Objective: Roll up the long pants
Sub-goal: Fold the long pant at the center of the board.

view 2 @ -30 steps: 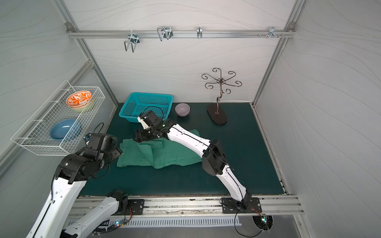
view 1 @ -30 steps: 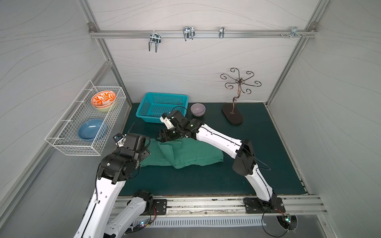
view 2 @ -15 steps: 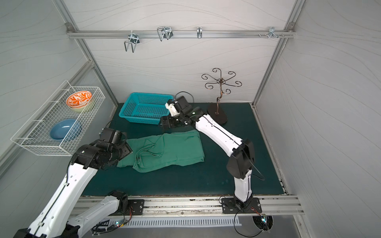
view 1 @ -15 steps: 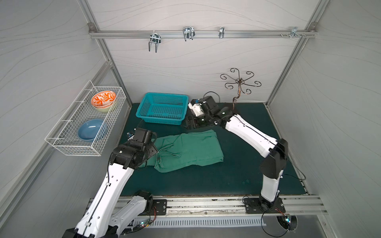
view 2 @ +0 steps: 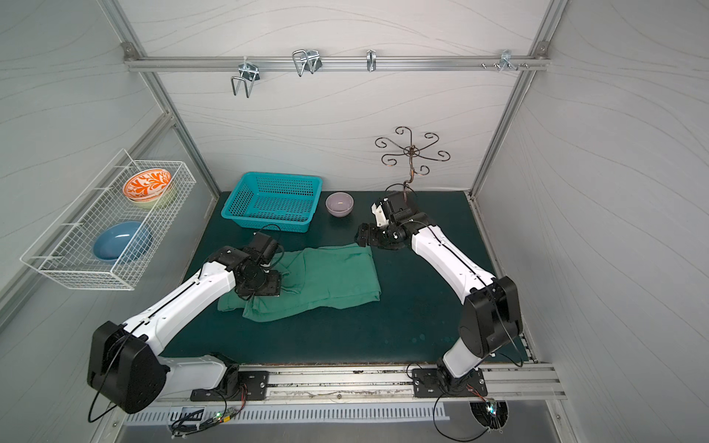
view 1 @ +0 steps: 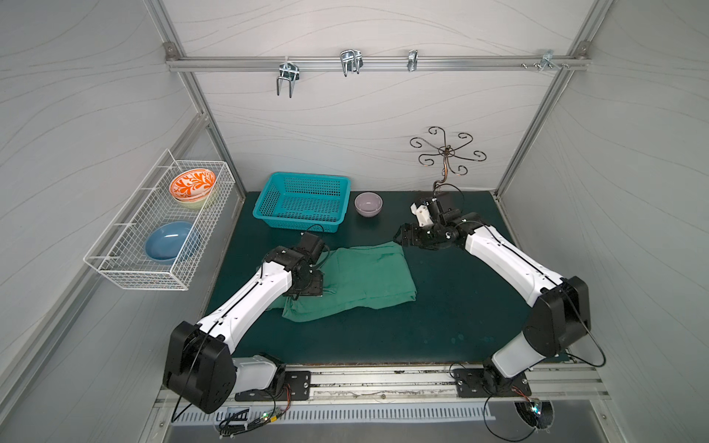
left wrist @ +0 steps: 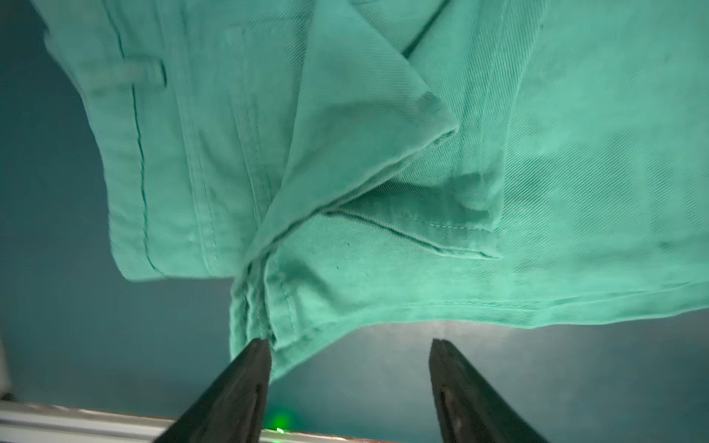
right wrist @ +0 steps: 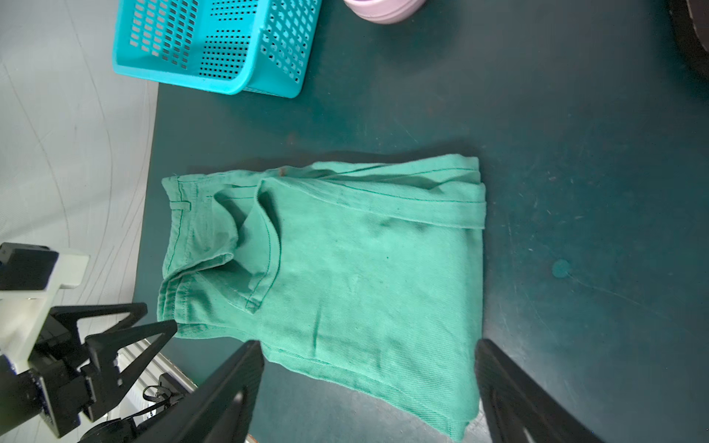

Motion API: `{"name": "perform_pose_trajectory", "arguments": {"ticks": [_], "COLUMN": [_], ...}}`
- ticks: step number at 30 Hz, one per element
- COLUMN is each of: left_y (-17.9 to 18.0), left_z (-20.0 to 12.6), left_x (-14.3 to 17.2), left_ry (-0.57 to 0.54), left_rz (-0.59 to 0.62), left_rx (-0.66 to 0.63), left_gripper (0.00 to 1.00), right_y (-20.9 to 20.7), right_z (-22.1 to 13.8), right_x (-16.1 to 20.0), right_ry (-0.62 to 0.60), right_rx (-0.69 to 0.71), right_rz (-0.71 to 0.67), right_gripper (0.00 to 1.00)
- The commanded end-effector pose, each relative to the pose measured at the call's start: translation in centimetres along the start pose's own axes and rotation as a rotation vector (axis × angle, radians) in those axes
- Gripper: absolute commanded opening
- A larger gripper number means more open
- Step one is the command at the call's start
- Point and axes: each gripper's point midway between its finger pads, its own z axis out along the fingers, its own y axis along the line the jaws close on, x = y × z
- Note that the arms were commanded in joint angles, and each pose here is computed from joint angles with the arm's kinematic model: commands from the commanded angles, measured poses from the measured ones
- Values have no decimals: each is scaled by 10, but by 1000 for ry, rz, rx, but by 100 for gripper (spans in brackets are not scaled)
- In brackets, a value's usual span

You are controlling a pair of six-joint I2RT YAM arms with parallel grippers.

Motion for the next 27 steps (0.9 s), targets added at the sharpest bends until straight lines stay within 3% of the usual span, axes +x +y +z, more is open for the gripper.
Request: {"name": "perform_pose_trajectory", "arguments": {"ticks": [1, 3, 4, 12, 15, 23, 27], "left_y": [8, 12, 13, -15, -7, -4, -2], "left_z": [-2, 3, 6, 27, 40, 65, 70], "left_x": [-25, -24, -23, -8, -9, -28, -31], "left_ry": [-84, -78, -73, 37, 65, 102, 109], "left_rz": [253, 368, 420, 626, 671, 693, 702], "left_rx": [-84, -111, -122, 31, -31, -113, -133], "left_gripper": [77, 85, 98, 100, 99, 72, 50], "right_y": [3, -1, -3, -17, -21, -31, -38], "right_z": [-17, -19, -19, -23, -25, -29, -34], "right_x": [-9, -6, -5, -5, -8, -12, -16], "right_ry": [-55, -52, -52, -49, -52, -63, -77], "right_rx": [-15, -8, -5, 8, 9, 21, 27], "right_rz": [-9, -8, -6, 17, 24, 43, 59], "right_gripper": [89, 89, 89, 89, 89, 89, 89]}}
